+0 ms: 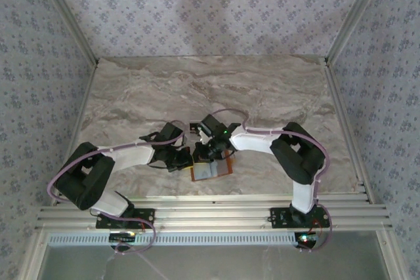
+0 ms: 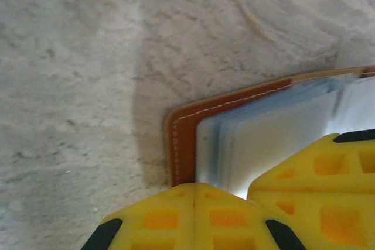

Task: Take the credit cards out of the card holder

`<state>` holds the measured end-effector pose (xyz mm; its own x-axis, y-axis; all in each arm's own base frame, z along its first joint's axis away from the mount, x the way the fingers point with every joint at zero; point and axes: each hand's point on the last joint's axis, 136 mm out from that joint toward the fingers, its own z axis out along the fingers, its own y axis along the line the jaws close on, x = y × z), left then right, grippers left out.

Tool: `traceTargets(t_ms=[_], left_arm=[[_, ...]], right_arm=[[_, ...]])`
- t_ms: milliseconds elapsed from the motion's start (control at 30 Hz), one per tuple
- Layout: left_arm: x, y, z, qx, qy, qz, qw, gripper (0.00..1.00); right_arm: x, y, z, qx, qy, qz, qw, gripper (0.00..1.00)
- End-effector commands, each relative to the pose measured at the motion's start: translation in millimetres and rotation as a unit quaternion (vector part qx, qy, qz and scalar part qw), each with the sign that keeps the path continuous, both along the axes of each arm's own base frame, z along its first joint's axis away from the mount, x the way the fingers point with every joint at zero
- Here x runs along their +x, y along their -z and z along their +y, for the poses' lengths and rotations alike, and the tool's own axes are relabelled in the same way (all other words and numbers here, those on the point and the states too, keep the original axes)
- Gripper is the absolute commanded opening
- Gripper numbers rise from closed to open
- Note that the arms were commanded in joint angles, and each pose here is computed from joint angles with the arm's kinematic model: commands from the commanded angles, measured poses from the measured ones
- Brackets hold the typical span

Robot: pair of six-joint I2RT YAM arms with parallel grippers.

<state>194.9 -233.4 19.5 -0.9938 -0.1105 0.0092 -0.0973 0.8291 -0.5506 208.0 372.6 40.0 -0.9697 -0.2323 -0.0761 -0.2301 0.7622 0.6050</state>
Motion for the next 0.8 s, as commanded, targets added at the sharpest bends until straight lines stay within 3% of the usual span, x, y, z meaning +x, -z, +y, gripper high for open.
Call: traceTargets(t_ms=[0, 500, 767], left_arm=[[-3.4, 0.9, -0.1, 0.007, 0.009, 0.004, 1.000, 0.00], [-4.2, 1.1, 4.0, 0.017, 0.008, 0.004, 1.000, 0.00], [-3.5, 0.5, 3.7, 0.017, 0.009, 0.002, 1.000, 0.00]], right_arm=[[-8.0, 7.1, 7.1, 0.002, 0.000, 0.023, 1.000, 0.10], [-13.0, 23.5, -29.9, -0.091, 0.013, 0.008, 0.996, 0.17], [-10.6, 18.8, -51.1, -0.159, 0.016, -0.023, 0.987, 0.28]])
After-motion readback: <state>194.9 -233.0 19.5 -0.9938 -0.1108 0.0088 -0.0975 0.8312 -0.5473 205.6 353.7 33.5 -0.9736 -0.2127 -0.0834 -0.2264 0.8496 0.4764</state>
